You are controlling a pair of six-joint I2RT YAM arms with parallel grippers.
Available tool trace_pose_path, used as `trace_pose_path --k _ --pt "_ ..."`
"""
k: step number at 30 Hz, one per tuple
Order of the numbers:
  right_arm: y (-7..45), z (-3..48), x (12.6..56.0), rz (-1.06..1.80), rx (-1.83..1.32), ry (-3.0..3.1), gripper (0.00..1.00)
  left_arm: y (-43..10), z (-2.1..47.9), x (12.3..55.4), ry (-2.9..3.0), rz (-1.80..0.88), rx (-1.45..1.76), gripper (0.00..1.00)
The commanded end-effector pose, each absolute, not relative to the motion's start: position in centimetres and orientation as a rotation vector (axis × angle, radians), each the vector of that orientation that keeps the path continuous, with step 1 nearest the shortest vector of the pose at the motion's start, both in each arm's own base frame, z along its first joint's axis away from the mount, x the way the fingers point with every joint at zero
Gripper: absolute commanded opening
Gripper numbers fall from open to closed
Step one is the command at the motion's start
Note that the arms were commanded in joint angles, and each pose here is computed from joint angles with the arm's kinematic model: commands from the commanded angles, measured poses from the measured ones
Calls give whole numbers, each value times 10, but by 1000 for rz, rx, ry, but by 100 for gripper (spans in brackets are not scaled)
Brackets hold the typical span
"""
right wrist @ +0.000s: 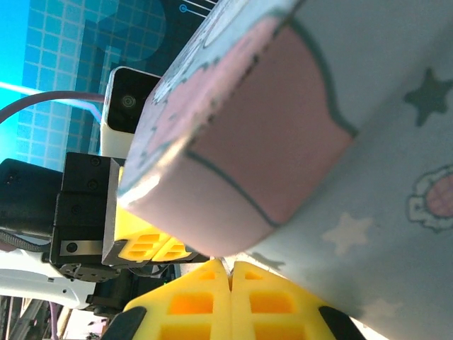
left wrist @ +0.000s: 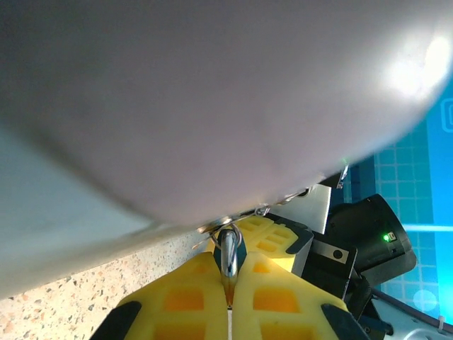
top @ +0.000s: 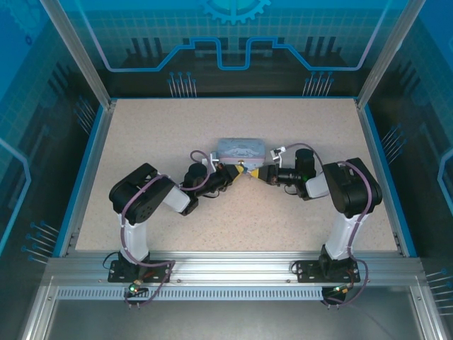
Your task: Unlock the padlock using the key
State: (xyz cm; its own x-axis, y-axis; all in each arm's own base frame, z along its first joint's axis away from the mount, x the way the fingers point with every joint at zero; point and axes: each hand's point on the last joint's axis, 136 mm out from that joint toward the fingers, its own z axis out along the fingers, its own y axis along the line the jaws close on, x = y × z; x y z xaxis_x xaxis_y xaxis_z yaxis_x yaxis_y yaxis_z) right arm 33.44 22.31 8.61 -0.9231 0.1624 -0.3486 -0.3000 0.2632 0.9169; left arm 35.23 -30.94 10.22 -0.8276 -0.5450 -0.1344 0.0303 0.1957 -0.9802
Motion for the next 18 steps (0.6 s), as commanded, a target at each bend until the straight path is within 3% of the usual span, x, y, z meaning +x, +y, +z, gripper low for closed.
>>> trace_pose_path --k 1,18 --pt "224 107 349 1658 -182 2091 2 -351 128 303 2054 -1927 -166 0" --pt "217 109 357 1726 -53 2106 2 -352 123 294 2079 -1913 -74 0"
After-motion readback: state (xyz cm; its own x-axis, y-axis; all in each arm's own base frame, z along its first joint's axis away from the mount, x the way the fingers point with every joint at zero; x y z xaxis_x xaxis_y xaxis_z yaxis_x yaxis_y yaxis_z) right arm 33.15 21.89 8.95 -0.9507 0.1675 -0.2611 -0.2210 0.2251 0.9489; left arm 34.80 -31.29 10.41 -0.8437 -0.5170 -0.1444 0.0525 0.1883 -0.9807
